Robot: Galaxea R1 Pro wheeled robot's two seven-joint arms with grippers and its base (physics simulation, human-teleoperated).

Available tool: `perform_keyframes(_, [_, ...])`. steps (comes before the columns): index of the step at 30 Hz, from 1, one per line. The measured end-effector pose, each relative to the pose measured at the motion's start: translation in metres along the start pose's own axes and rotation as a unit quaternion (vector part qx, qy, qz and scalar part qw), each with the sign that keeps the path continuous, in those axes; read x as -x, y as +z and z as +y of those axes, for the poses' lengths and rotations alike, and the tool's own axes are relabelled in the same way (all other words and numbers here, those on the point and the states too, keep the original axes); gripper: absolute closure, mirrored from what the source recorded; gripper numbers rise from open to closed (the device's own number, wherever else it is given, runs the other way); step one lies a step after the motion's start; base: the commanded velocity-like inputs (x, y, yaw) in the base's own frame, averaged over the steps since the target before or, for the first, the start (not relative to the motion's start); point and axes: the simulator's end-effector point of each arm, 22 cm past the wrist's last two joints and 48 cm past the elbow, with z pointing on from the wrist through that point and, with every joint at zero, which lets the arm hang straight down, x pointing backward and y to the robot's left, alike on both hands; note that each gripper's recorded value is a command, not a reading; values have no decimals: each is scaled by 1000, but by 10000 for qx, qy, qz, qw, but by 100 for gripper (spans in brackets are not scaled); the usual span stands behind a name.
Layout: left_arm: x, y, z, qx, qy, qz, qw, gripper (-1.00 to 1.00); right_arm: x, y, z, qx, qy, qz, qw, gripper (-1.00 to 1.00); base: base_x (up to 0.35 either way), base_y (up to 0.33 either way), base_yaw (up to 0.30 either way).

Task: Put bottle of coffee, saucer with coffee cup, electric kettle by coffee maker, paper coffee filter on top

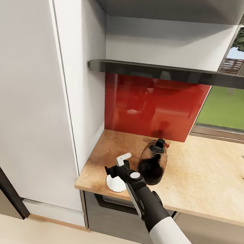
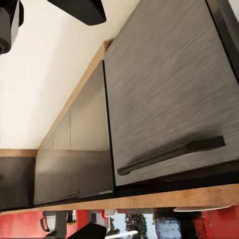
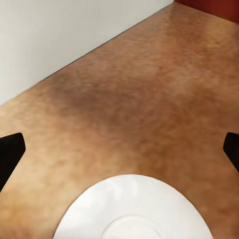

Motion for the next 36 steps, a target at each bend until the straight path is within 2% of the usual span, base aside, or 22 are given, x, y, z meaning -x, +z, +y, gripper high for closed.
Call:
perform_keyframes(2, [4,5,-13,-271,79,-17,9996,-100,2,-1,0,-9,0,-18,10000,-100,0,0,0])
perform_keyframes(3, [5,12,-27,-548,122,-26,9984,-100,6,-2,0,-12,-1,-38,10000,-100,0,0,0])
perform_keyframes(5, [8,29,-44,-825,230,-66,9963,-100,9,-4,-1,-18,11,14,10000,-100,0,0,0])
perform_keyframes(7, [17,55,-65,-1135,312,-144,9929,-100,7,-9,-1,-19,48,269,9996,-100,0,0,0])
perform_keyframes(11, [31,109,-111,-1780,181,-221,9836,-100,-6,-17,0,-14,116,794,9968,-100,0,0,0])
perform_keyframes(13, [35,138,-130,-1964,182,-153,9802,-100,-10,-19,0,-16,136,916,9957,-100,0,0,0])
perform_keyframes(17, [35,192,-156,-2025,213,-35,9790,-100,-12,-20,0,-18,144,993,9950,-100,0,0,0])
perform_keyframes(25, [11,268,-199,-2074,-12,-28,9782,-100,-12,-21,-3,-48,181,998,9948,-100,0,0,0])
perform_keyframes(30, [-15,290,-216,-2102,17,274,9773,-100,-13,-21,-5,-63,209,1007,9947,-100,0,0,0])
perform_keyframes(36, [-23,301,-216,-1950,3,334,9802,-100,-17,-20,-7,-84,224,1055,9941,-100,0,0,0])
